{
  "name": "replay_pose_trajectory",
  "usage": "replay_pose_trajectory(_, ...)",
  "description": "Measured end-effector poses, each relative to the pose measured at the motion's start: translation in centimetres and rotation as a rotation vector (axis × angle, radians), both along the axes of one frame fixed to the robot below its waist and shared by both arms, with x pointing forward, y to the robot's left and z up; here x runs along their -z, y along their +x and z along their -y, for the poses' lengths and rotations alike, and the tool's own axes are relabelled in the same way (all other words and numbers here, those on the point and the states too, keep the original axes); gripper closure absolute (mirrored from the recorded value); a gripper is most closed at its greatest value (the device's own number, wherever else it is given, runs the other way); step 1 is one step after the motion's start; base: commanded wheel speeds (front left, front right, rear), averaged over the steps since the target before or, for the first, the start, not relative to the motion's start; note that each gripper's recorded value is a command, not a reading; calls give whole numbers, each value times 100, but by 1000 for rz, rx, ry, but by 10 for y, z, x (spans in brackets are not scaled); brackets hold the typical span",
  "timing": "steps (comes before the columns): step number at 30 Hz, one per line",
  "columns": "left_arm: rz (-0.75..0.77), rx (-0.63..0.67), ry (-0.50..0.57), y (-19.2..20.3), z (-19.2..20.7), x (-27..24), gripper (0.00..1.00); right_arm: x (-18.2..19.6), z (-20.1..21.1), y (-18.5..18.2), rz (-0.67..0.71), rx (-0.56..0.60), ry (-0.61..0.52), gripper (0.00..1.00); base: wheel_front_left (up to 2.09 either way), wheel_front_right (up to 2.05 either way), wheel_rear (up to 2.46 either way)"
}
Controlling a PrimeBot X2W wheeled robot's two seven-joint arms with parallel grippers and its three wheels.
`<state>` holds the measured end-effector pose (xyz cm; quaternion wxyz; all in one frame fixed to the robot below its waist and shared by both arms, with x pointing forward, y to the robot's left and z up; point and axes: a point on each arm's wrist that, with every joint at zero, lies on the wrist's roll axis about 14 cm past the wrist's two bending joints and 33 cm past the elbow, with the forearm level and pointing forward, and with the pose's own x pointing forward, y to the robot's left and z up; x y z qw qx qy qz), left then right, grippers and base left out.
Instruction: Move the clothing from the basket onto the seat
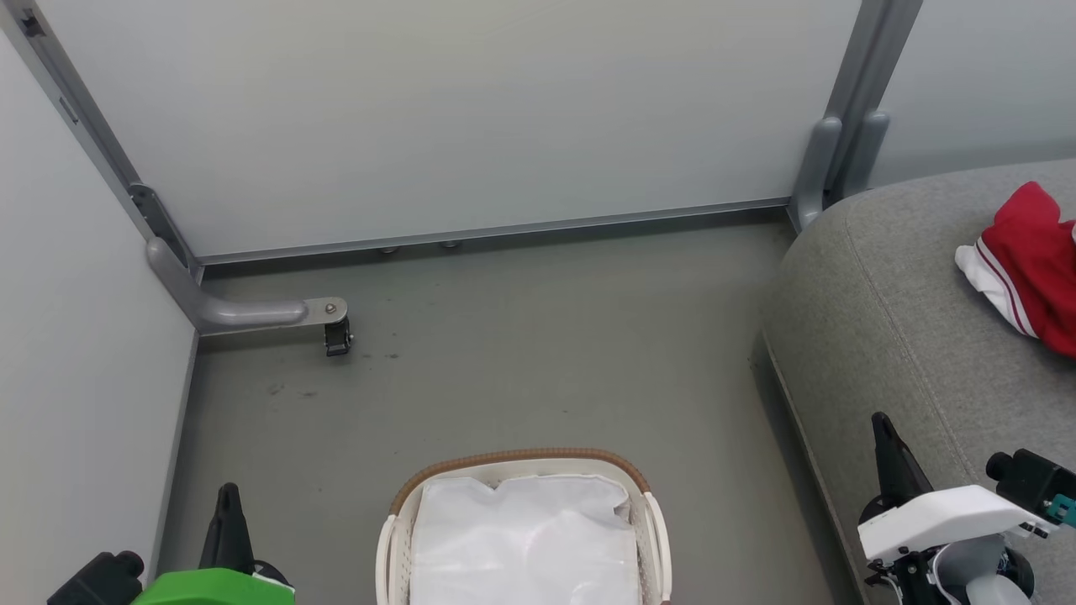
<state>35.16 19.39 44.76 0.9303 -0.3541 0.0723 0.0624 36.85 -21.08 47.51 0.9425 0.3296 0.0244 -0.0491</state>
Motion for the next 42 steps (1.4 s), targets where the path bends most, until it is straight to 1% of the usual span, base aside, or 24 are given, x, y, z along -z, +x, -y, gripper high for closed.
replay_pose_trajectory(17,26,-24,-220,10,-1,-10,100,-3,0,3,9,16,230,100,0,0,0)
replay_pose_trajectory(42,72,-36,-477,20,-2,-24,100,-12,-4,10,39,11,501,100,0,0,0)
